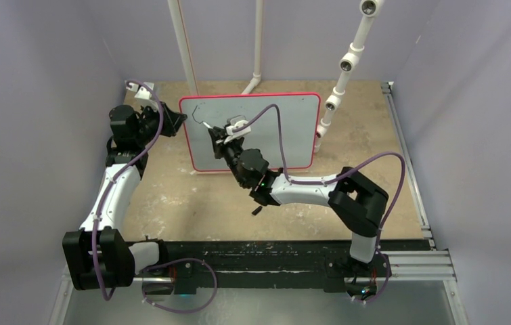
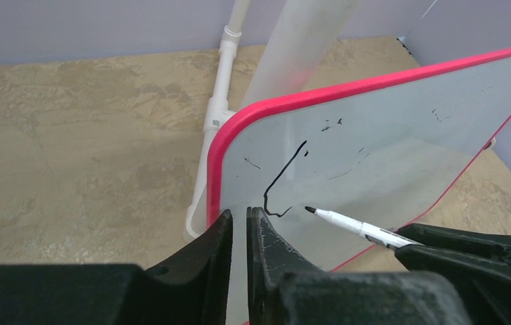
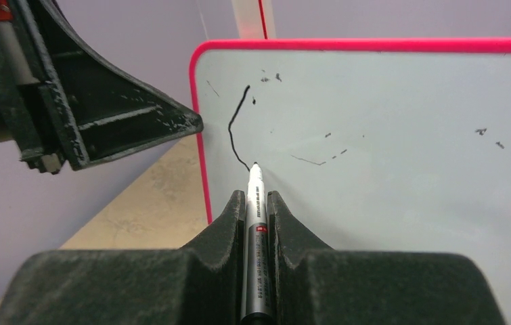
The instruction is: Write a sentence on the whiteboard
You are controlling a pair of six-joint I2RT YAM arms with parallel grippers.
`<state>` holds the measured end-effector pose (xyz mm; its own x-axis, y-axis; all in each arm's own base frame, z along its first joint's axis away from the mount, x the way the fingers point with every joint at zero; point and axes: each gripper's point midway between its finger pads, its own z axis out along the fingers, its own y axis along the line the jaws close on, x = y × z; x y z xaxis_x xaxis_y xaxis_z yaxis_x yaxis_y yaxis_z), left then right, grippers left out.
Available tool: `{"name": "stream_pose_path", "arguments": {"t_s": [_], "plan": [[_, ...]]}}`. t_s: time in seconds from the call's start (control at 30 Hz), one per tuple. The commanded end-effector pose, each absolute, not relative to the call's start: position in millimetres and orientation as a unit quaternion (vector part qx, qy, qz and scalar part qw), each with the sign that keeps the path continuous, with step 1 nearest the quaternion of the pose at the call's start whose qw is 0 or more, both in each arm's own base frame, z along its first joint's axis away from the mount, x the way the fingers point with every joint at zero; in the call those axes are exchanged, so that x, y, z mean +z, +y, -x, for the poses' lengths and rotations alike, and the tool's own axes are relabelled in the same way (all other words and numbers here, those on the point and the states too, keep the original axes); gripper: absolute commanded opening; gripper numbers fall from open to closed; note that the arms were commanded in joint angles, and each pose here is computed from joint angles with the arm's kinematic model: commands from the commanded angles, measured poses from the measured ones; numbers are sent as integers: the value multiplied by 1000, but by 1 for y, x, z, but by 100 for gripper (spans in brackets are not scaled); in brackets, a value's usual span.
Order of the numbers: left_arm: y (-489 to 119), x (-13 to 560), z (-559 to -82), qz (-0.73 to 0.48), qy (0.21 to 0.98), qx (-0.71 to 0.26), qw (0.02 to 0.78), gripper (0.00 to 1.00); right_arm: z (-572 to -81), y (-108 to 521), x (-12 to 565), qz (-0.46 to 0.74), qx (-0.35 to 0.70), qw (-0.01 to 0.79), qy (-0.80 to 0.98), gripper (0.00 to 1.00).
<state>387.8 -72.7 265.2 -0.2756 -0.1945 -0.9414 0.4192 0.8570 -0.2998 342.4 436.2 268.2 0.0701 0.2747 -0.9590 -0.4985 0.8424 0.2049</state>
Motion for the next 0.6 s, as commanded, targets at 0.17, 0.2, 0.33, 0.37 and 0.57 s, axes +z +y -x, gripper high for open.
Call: {"name": "stream_pose_path", "arguments": {"t_s": [0.17,0.2,0.33,0.37,0.57], "plan": [[-67,272,-388,-64,747,-259,609,27,-329,435,330,91,319,756,565,0],[-67,272,-389,-63,748,-260,608,29,-331,436,330,90,316,756,566,0],[-68,268,-390,-62,750,-265,603,33,-338,438,327,81,302,758,573,0],[-68,268,-390,-62,750,-266,603,33,-339,438,326,81,301,758,574,0],[-68,264,-392,-60,753,-267,599,35,-342,444,323,86,299,756,576,0]]}}
